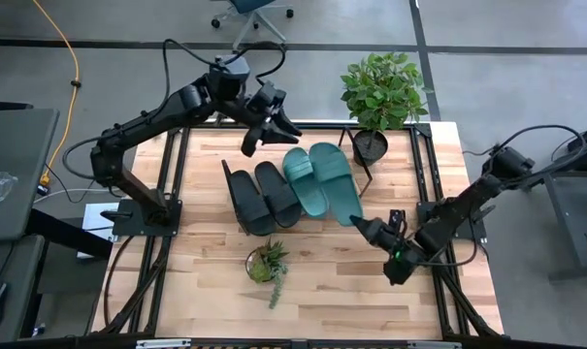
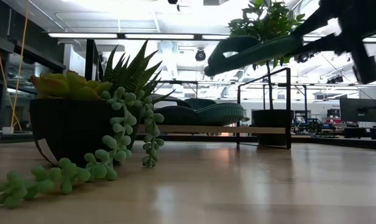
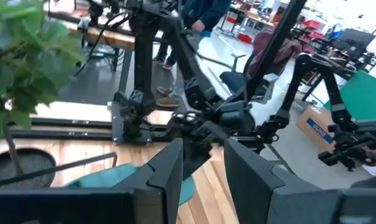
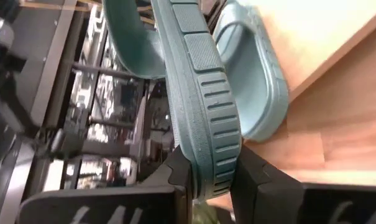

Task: Pick and place slides into the shelf
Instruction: Put the blue slipper on the shelf

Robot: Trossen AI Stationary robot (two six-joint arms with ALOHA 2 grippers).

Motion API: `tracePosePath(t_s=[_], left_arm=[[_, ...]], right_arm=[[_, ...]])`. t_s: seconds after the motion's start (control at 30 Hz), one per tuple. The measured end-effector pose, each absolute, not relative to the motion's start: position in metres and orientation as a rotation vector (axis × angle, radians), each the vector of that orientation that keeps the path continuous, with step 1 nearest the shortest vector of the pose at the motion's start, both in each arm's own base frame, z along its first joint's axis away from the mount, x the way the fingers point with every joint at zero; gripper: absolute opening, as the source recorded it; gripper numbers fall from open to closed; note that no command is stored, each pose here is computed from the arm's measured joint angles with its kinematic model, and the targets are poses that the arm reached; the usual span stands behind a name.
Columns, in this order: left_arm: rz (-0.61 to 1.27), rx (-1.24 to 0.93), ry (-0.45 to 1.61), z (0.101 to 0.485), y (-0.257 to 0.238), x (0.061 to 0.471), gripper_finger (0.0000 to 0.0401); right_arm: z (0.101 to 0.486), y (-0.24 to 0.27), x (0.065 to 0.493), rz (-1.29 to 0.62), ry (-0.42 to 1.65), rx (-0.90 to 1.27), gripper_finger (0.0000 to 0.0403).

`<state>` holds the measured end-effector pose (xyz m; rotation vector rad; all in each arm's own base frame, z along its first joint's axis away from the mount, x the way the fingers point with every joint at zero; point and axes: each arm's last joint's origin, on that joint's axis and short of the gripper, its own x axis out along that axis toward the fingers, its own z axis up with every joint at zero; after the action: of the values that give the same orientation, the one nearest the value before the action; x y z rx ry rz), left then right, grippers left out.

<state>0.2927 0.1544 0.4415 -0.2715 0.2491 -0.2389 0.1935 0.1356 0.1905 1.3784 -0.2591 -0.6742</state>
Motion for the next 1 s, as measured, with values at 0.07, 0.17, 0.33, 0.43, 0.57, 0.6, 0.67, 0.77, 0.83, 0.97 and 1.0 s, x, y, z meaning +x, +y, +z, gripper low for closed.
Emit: tracePosePath(t_s=[0.07,0.17,0.33,0.43,0.57,0.6,0.67,0.77,0.83,0.97,1.0], left_arm=[[-0.247,-0.253,0.24,0.445,0.15,0.29,0.0106],[-0.26,-0.233,0.231,0.45,0.146,0.285,0.0106],[-0.252,-0.212,0.259,0.451,0.14,0.277,0.0106],[-0.253,-0.199,0.285,0.45,0.138,0.272,0.0106],[-0.23,-0.186,0.343,0.446,0.136,0.268,0.0106],[-0.224,-0.184,0.357,0.445,0.135,0.266,0.0106],[-0.223,-0.177,0.37,0.444,0.134,0.264,0.0106],[-0.223,-0.168,0.379,0.445,0.132,0.26,0.0106],[-0.225,-0.163,0.38,0.445,0.132,0.26,0.0106],[-0.227,-0.172,0.398,0.443,0.131,0.259,0.0106],[-0.229,-0.167,0.401,0.443,0.131,0.259,0.0106]], right_arm=[[0.19,0.13,0.197,-0.697,-0.268,1.39,0.0041],[0.187,0.122,0.201,-0.737,-0.236,1.401,0.0041],[0.184,0.113,0.205,-0.783,-0.209,1.399,0.0041],[0.183,0.109,0.206,-0.805,-0.224,1.407,0.004],[0.18,0.102,0.206,-0.849,-0.203,1.428,0.004],[0.179,0.1,0.207,-0.858,-0.197,1.436,0.004],[0.179,0.097,0.208,-0.876,-0.192,1.439,0.004],[0.179,0.092,0.21,-0.897,-0.204,1.433,0.004],[0.179,0.088,0.212,-0.912,-0.214,1.429,0.004],[0.178,0.081,0.215,-0.94,-0.202,1.439,0.004],[0.177,0.08,0.215,-0.945,-0.186,1.442,0.004]])
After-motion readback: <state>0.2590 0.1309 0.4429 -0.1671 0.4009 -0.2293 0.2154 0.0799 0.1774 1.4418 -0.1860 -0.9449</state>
